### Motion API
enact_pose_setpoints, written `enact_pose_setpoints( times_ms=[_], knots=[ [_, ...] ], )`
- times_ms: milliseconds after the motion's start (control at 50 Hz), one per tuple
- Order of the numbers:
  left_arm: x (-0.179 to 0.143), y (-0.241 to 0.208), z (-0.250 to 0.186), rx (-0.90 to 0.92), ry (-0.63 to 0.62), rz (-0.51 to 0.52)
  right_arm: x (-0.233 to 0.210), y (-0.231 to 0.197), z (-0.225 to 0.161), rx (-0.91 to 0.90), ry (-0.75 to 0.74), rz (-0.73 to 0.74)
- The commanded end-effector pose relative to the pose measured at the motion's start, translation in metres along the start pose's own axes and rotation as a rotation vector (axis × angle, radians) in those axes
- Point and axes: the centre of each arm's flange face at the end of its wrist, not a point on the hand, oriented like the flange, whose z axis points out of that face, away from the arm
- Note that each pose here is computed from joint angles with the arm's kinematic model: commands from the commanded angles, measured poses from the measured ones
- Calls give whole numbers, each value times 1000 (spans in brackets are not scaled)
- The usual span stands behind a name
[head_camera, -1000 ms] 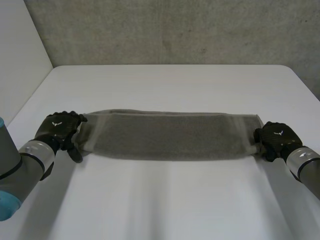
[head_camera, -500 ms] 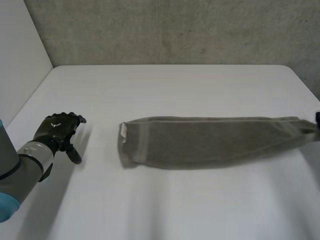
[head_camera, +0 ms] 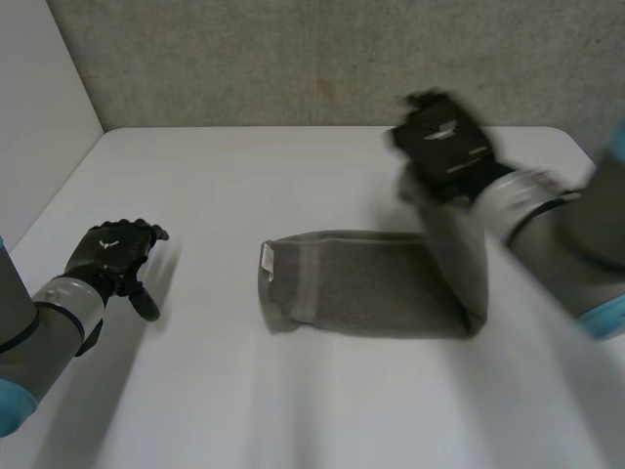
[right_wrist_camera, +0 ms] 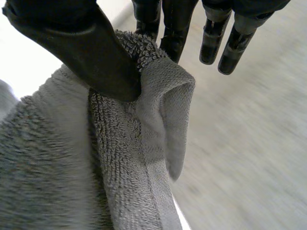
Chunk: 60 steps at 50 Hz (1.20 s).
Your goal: Fold the towel.
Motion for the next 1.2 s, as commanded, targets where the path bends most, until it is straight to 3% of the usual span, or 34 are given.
enact_pose_setpoints(
  times_ms=[20,120,240,400,480,620,780,880,1000,1200],
  knots=[
    [2,-2,-2,7,5,3,-102,-9,8,33,-220,-21],
    [4,-2,-3,9,11,5,-163,17,3,-17,-347,-42],
    [9,-7,-3,24,27,15,-173,22,0,-41,-351,-44],
    [23,-27,-1,97,63,39,-117,0,-9,-65,-174,-41],
    [47,-45,-5,161,127,65,-78,2,-25,-104,-88,19],
    [82,-69,-13,253,218,85,-32,45,-59,-274,47,183],
    [132,-73,-18,287,355,109,-28,95,-88,-429,30,262],
    [169,-69,-22,246,462,67,-29,104,-92,-443,5,296],
    [185,-64,-15,188,512,0,-37,110,-92,-463,-13,307],
    [203,-47,5,155,527,0,-49,116,-90,-474,-32,305]
  ],
)
